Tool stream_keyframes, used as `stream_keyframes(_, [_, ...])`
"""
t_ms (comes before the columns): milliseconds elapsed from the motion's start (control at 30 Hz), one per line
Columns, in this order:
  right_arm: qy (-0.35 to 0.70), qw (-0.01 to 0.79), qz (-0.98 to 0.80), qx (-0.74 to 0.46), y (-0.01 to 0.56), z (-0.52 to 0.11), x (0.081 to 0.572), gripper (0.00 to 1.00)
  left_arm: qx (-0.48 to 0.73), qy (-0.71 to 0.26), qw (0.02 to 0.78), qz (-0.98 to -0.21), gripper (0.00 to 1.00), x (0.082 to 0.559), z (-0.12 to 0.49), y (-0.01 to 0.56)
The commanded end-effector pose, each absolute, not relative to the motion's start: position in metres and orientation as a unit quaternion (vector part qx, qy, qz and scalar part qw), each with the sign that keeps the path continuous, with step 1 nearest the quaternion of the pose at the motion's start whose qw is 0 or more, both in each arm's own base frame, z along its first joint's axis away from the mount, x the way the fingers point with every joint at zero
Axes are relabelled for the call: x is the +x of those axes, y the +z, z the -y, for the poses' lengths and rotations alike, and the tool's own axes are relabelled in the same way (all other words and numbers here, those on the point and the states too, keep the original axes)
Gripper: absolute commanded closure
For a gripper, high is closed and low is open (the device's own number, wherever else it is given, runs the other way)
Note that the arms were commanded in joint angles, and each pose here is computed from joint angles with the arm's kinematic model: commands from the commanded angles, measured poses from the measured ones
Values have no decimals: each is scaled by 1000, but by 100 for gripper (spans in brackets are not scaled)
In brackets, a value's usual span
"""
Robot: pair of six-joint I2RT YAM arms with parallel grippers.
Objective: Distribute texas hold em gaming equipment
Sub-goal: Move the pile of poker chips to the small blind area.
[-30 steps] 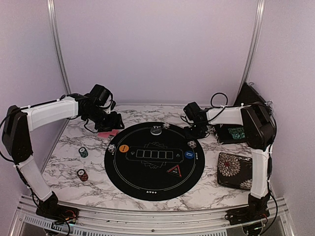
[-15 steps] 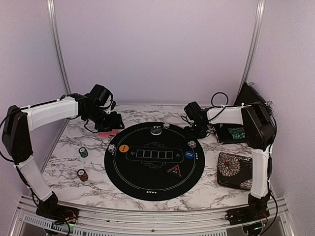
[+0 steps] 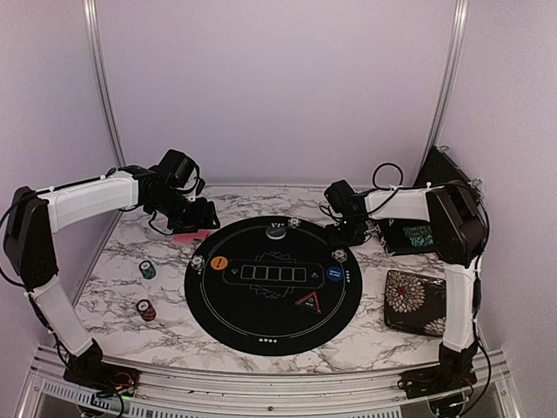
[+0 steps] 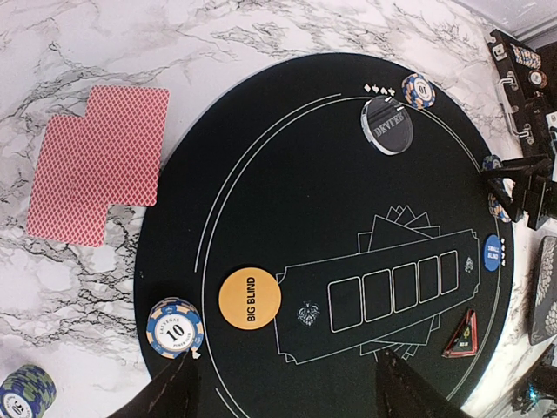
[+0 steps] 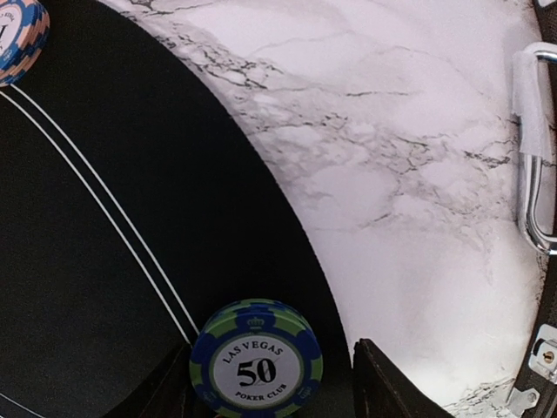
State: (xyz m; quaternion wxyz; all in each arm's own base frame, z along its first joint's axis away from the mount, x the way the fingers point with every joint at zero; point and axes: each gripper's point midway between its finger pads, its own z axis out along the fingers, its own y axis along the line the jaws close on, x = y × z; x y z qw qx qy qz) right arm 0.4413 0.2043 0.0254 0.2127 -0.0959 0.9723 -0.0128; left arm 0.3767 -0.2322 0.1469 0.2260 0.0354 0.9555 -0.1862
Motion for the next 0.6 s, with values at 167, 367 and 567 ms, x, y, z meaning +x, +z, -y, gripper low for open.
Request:
stream_keyframes(167, [-21, 164, -980, -113, 10, -212, 416, 40, 39, -182, 219, -958, 29, 377, 230, 145])
stream_keyframes(367, [-25, 163, -980, -115, 11, -214, 414, 39, 39, -183, 220, -957, 29, 376, 228, 145])
stream_keyframes(567, [-26, 164, -979, -115, 13, -214, 412, 39, 40, -183, 220, -957, 29, 375, 228, 145])
